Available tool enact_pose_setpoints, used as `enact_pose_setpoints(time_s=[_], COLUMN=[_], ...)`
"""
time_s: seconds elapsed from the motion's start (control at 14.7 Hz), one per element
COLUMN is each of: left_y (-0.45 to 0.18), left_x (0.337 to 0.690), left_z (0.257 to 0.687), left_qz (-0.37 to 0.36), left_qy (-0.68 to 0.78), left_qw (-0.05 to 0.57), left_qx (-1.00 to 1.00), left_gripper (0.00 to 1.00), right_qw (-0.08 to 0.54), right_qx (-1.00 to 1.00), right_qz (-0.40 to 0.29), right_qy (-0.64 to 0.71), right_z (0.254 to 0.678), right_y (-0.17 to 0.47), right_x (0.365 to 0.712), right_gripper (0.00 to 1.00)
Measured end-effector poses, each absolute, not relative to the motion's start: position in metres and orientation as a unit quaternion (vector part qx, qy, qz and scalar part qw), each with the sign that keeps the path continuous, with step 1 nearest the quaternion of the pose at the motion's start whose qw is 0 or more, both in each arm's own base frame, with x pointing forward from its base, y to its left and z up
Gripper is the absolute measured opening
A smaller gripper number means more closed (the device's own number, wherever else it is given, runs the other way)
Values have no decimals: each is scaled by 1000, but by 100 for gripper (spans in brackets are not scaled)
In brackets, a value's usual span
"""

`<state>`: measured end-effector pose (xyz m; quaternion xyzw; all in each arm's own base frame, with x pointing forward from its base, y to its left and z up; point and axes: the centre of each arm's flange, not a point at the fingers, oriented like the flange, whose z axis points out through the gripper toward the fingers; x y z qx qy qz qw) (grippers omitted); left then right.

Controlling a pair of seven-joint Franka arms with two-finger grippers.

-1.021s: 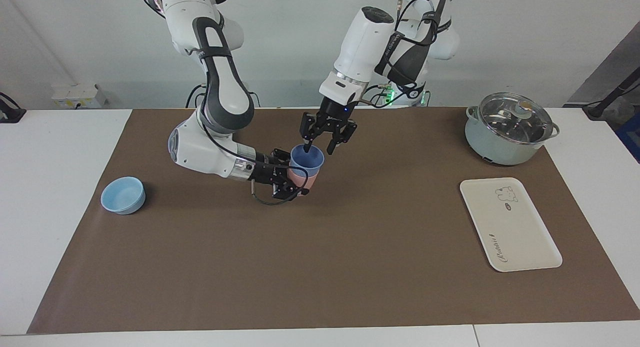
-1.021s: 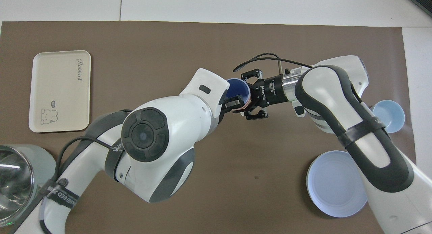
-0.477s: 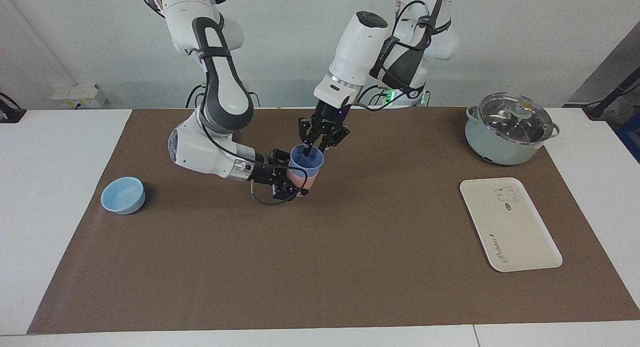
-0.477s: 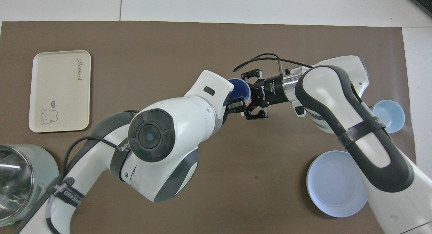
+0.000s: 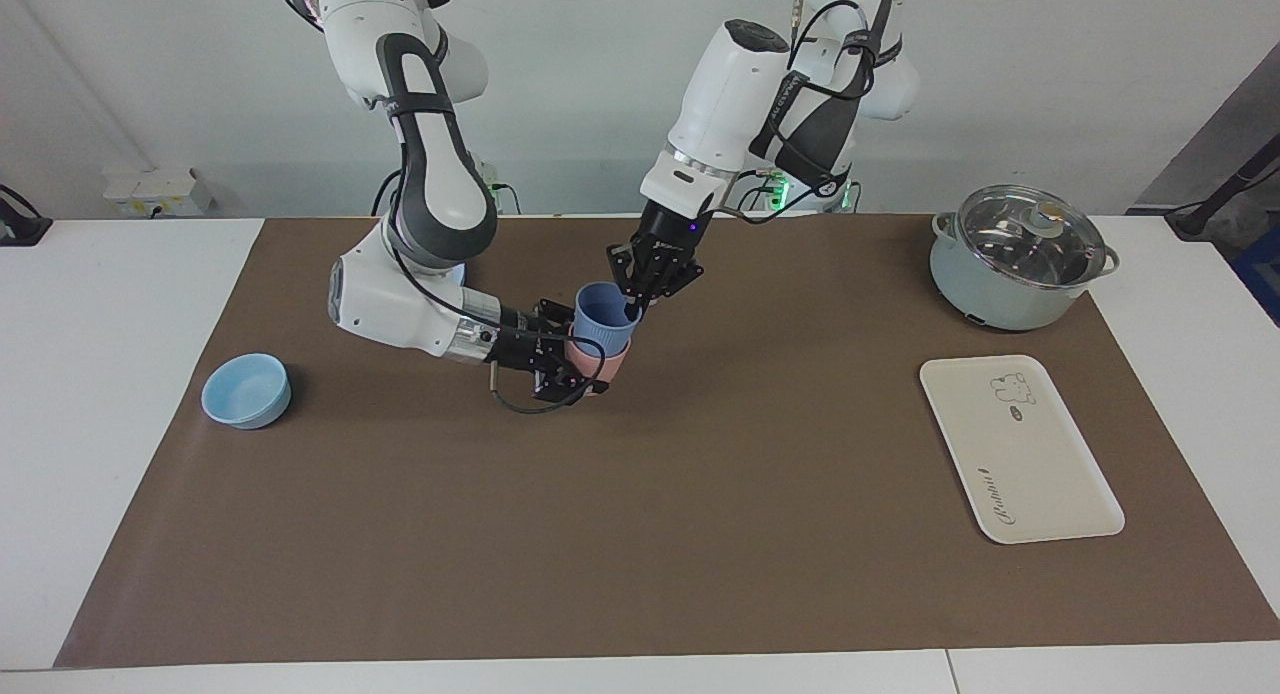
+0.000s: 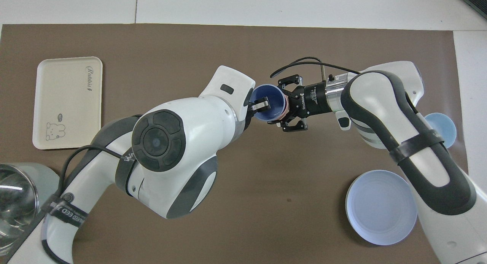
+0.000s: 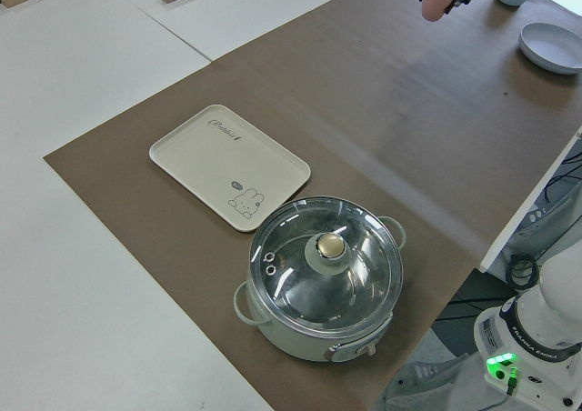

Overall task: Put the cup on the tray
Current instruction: 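Grasp the inner blue cup with the left gripper beside the right gripper, then pull the blue cup out with the left gripper while the right gripper withdraws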

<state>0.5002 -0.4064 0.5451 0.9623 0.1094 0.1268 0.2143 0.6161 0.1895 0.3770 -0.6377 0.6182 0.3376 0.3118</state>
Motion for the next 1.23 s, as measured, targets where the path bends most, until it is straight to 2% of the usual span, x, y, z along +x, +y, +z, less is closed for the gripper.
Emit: enact_pose_setpoints(time_s=[0.27, 0.48, 0.61, 0.89, 1.23], left_y=[-377, -303, -249, -129, 44], left_x=[507, 517, 530, 564, 573], left_z=[603, 641, 648, 619, 554], left_qz=[101, 90, 86, 77, 103], left_qy=[120, 123, 118, 120, 110], left_qw=[190, 158, 138, 104, 73], left_qx=[969, 976, 980, 984, 986], left_gripper=[6, 6, 6, 6, 6], right_qw=[319, 325, 330, 359, 400], right_qx=[-614, -589, -571, -556, -561], right_qz=[350, 363, 376, 397, 388], right_qy=[631, 644, 651, 636, 612], right_z=[377, 376, 372, 338, 303], right_y=[161, 114, 86, 23, -52], right_x=[622, 628, 630, 631, 625], right_gripper=[78, 78, 78, 78, 78])
